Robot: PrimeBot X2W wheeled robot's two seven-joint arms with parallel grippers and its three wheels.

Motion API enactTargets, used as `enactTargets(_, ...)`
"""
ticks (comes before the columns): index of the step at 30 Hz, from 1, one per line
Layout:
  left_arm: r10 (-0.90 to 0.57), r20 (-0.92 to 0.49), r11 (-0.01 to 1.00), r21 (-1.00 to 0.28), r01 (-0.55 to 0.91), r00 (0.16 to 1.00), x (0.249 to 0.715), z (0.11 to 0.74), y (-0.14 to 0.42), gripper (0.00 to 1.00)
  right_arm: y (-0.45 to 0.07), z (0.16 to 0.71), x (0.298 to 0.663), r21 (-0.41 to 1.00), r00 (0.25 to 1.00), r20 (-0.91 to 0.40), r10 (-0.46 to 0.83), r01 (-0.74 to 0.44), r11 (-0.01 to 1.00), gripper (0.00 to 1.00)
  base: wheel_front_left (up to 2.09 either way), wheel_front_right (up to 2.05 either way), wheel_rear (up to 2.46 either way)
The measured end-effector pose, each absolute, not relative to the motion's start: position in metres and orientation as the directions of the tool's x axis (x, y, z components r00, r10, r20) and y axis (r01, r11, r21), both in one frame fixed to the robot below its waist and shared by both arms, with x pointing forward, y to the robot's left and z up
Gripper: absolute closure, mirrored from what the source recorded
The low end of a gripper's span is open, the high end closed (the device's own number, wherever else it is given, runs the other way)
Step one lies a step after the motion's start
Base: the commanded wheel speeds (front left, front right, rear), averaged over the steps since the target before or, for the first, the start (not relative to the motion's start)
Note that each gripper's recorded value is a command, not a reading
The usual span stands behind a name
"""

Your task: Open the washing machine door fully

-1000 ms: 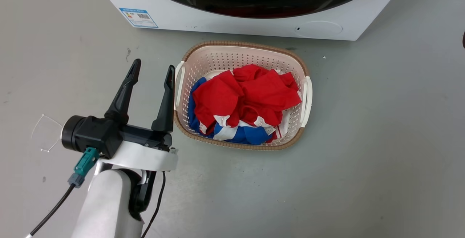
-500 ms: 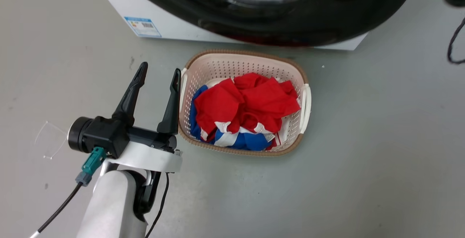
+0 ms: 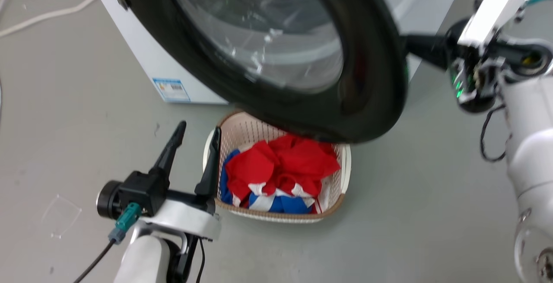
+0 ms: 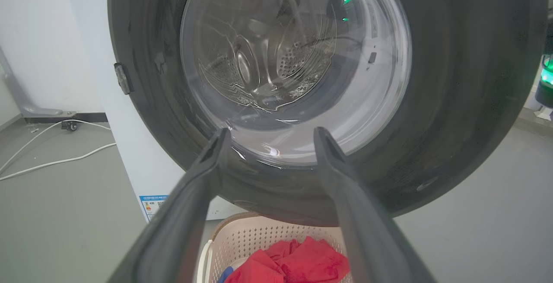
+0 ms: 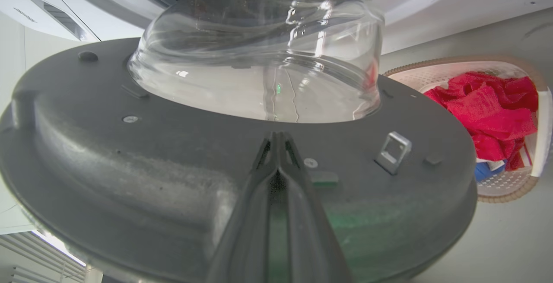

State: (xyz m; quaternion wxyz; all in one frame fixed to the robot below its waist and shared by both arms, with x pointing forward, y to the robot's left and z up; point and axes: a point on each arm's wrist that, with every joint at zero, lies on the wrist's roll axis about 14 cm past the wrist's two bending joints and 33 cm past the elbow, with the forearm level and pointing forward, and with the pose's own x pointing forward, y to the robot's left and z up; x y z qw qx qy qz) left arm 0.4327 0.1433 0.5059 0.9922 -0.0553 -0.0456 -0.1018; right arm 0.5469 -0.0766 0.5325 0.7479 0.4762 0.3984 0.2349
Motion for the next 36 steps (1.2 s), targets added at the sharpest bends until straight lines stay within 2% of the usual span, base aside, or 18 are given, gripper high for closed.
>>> enactTargets(12, -0.207, 0.121, 0.971, -0.1, 0.219, 0.971, 0.389, 0.519, 0.136, 0.0, -0.047, 0.542, 0.462, 0.925, 0.461, -0.31, 0.831, -0.054, 0.375, 1.0, 0.0, 0.0, 0.0)
enactTargets(20, -0.209, 0.126, 0.97, -0.097, 0.222, 0.97, 0.372, 0.521, 0.135, 0.0, 0.005, 0.538, 0.407, 0.954, 0.307, -0.228, 0.924, -0.12, 0.276, 1.0, 0.0, 0.0, 0.0)
enactTargets(28, -0.199, 0.122, 0.973, -0.098, 0.211, 0.972, 0.369, 0.52, 0.138, 0.0, 0.048, 0.532, 0.378, 0.971, 0.246, -0.166, 0.955, -0.128, 0.202, 1.0, 0.0, 0.0, 0.0)
enactTargets(32, -0.196, 0.124, 0.973, -0.098, 0.209, 0.973, 0.369, 0.521, 0.139, 0.0, 0.055, 0.533, 0.378, 0.972, 0.279, -0.146, 0.949, -0.136, 0.19, 1.0, 0.0, 0.0, 0.0)
enactTargets(36, -0.196, 0.13, 0.973, -0.098, 0.209, 0.972, 0.37, 0.523, 0.139, 0.0, 0.044, 0.543, 0.397, 0.966, 0.437, -0.106, 0.893, -0.167, 0.196, 1.0, 0.0, 0.0, 0.0)
